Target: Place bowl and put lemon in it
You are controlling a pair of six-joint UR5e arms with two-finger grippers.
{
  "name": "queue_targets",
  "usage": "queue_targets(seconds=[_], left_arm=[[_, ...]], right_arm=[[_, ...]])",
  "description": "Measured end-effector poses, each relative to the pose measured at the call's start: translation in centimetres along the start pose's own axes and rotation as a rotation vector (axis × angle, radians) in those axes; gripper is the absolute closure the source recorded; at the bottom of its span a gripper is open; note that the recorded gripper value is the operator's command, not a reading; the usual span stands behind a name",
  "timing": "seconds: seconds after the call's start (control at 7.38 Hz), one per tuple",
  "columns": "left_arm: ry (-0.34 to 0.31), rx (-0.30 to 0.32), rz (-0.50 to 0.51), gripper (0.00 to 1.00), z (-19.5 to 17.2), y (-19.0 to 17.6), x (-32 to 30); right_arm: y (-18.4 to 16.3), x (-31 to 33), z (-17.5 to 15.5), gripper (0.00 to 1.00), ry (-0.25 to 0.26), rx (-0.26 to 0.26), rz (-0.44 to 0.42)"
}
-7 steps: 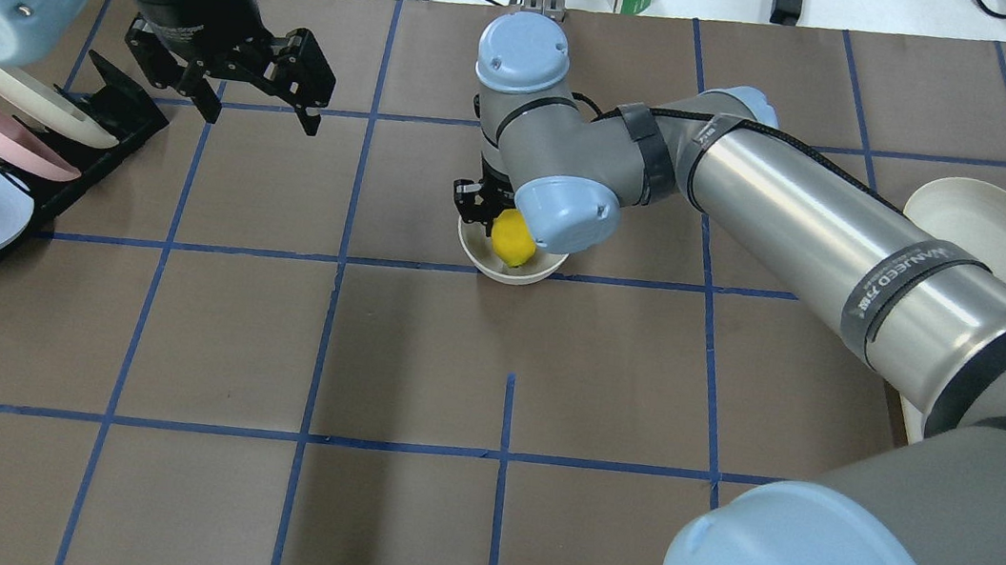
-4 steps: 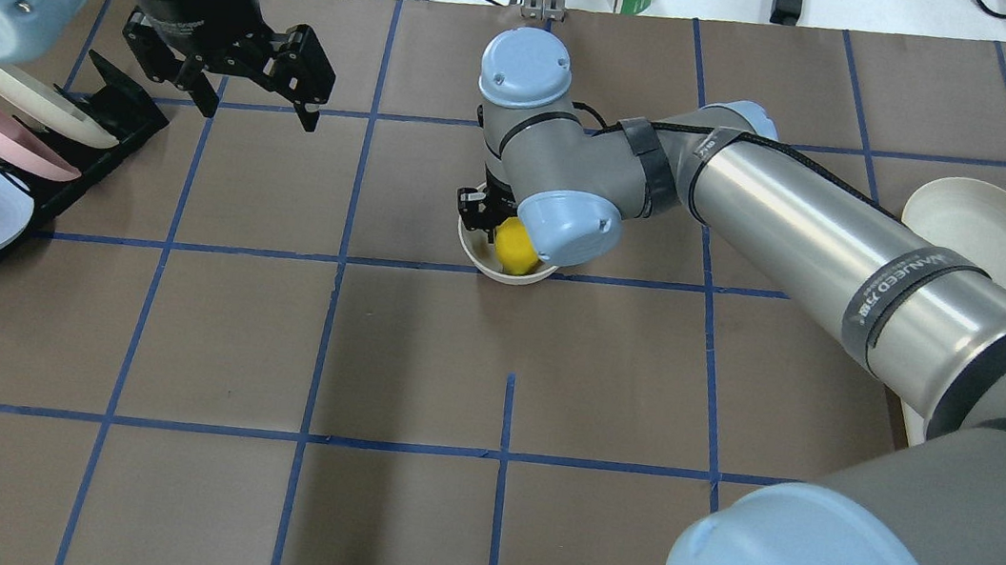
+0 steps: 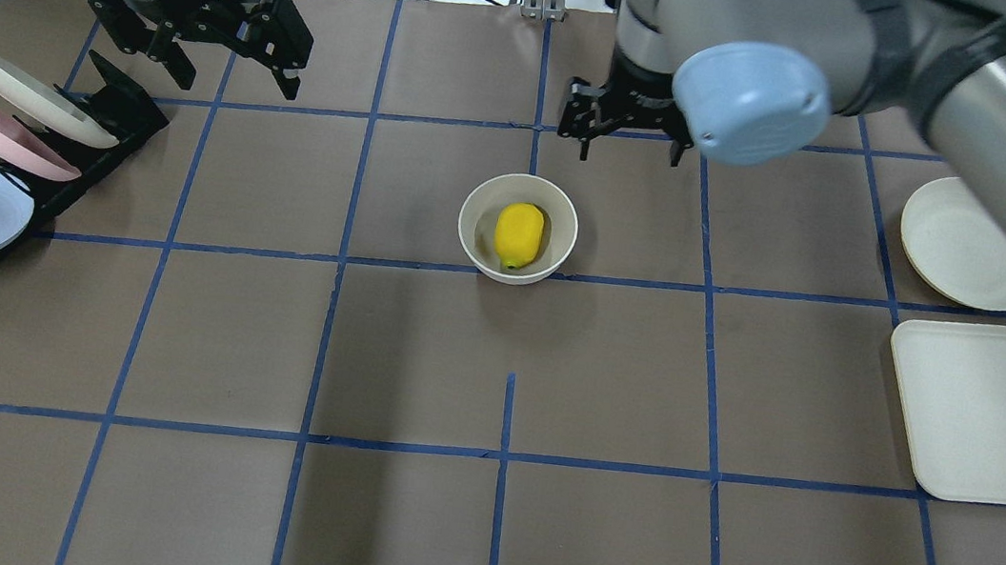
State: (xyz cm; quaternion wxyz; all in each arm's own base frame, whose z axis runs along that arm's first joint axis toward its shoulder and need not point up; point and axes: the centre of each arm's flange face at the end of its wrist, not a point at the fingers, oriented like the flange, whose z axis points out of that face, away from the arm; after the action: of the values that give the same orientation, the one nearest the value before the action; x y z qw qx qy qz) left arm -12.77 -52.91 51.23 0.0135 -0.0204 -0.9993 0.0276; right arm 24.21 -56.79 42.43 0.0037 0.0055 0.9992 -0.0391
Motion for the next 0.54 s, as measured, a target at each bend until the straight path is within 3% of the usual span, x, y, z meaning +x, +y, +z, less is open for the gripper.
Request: queue_targets(seconds=[0.27, 0.54], left_arm=[[0.004, -0.003, -0.007, 0.0, 0.2, -0.2, -0.3], [0.009, -0.005, -0.007, 0.0, 0.3, -0.2, -0.3]], right_arm=[[1.6, 4.2, -5.7, 0.0, 0.0, 0.004, 0.049], [3.3, 5.0, -7.4, 0.0, 0.003, -0.016, 0.058]])
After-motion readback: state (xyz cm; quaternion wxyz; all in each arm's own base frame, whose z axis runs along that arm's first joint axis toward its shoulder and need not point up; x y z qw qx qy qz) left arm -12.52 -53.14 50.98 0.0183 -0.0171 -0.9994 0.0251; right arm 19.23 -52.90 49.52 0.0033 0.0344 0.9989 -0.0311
